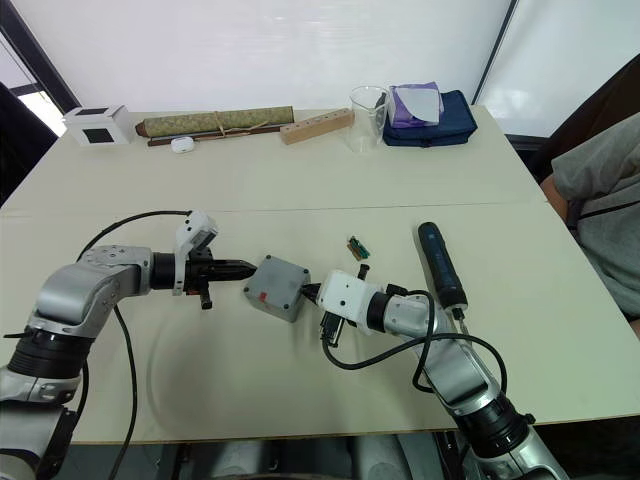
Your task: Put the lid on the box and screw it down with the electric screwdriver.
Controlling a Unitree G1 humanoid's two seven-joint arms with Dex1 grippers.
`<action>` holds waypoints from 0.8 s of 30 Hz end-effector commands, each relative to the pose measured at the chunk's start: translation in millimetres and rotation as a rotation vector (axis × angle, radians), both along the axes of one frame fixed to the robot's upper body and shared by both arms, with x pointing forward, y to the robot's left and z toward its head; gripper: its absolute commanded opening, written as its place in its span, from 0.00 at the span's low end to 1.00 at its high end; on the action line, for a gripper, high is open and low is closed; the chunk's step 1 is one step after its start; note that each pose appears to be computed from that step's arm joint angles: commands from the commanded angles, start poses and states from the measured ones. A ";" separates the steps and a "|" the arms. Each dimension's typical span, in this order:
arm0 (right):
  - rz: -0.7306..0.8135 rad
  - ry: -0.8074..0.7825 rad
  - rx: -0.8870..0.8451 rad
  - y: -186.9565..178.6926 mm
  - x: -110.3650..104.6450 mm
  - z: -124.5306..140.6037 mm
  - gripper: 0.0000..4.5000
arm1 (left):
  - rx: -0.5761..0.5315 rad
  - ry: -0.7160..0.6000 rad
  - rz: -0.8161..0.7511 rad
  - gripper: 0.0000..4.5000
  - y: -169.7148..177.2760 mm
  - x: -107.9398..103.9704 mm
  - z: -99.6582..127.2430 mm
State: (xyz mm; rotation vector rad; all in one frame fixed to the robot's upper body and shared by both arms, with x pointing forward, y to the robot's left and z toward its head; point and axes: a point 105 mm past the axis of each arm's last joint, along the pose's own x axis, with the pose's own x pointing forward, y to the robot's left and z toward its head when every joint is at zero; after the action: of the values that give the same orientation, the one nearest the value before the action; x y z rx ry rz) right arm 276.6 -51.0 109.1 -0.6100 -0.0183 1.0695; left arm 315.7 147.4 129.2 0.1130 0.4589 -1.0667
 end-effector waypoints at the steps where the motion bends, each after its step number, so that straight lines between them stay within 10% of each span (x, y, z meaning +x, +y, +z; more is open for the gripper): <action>1: 0.043 -0.046 0.028 9.1 -6.3 12.6 0.01 | -0.007 -0.035 -0.045 0.00 -4.8 0.1 10.3; 15: 0.046 -0.018 -0.045 -4.6 -10.1 -1.9 0.01 | 0.020 -0.043 -0.015 0.00 9.7 10.5 11.4; 24: 0.053 0.003 -0.065 2.7 -7.7 -12.2 0.01 | 0.114 0.021 -0.055 0.00 7.8 -6.3 -33.5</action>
State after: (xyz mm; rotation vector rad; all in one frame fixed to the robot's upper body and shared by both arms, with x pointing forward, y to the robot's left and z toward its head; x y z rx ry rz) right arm 268.4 -55.1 87.3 -0.6561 0.0593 1.1211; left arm 311.1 158.8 88.6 0.1894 0.5676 -1.0739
